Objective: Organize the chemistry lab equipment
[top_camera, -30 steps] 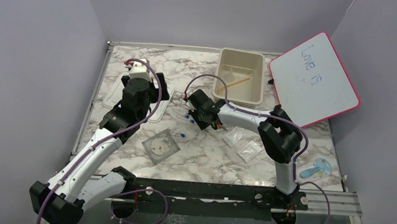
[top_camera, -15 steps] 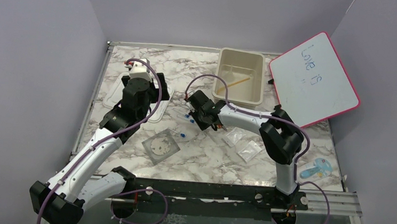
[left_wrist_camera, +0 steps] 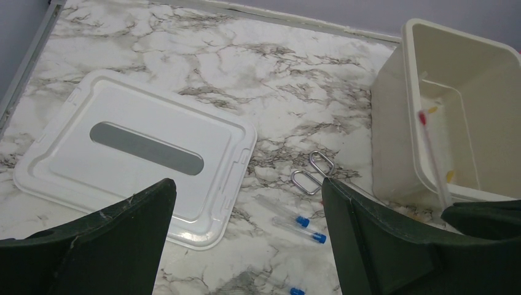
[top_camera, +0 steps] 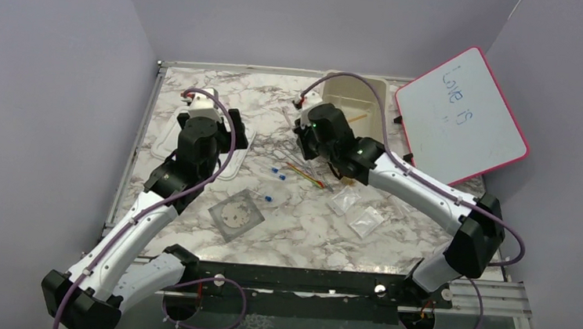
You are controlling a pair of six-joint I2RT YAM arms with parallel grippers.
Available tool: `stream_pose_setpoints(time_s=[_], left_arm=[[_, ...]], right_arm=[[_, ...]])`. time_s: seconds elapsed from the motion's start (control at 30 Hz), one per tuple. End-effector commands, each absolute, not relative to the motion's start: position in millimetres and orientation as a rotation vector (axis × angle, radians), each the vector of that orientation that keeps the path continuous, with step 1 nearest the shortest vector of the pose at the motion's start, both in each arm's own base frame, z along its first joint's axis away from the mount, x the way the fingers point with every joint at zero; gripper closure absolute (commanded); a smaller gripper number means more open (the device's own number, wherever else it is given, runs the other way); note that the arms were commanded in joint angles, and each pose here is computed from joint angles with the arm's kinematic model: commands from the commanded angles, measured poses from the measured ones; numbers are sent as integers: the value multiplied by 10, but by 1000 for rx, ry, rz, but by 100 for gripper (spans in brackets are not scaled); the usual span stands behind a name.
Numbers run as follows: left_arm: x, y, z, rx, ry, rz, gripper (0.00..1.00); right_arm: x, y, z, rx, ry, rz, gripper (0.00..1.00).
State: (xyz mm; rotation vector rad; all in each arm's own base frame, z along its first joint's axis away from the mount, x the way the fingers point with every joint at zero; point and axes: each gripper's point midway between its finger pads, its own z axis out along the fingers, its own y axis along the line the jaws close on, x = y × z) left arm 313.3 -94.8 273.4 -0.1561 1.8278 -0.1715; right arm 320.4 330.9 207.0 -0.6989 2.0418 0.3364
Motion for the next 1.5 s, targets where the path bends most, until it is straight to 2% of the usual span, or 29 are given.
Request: stream_pose_setpoints(time_s=[0.0,0.23,0.47,0.8,1.1,1.3,1.47], left_arm=[[3123,-967,2808,-159,1797,-206,9],[3138,-1065,2721,-142,1827,-248,9],[3161,-1171,2618,-121,1863,-287,9],[3196,-1333,2321,-113,1947,-345,9],[3227,-1343,2192,-106,1982,-325,9],[3232,-1343,2164,-103,1990,-319,9],[3233,-1332,2172,-105,1988,-313,9]], right_arm=[[3597,3100,2646,-512,1935,311,99],[4282,2391,2899,-241,1962,245,99],[4769,1816,2388,-75,2097,114,99],[4890,1607,1372,-20,2301,-62,99],[4817,1332,808,22,2375,-253,99],[4846,1363,710,13,2383,-247,83],[4875,1480,1004,8,2336,-138,73]])
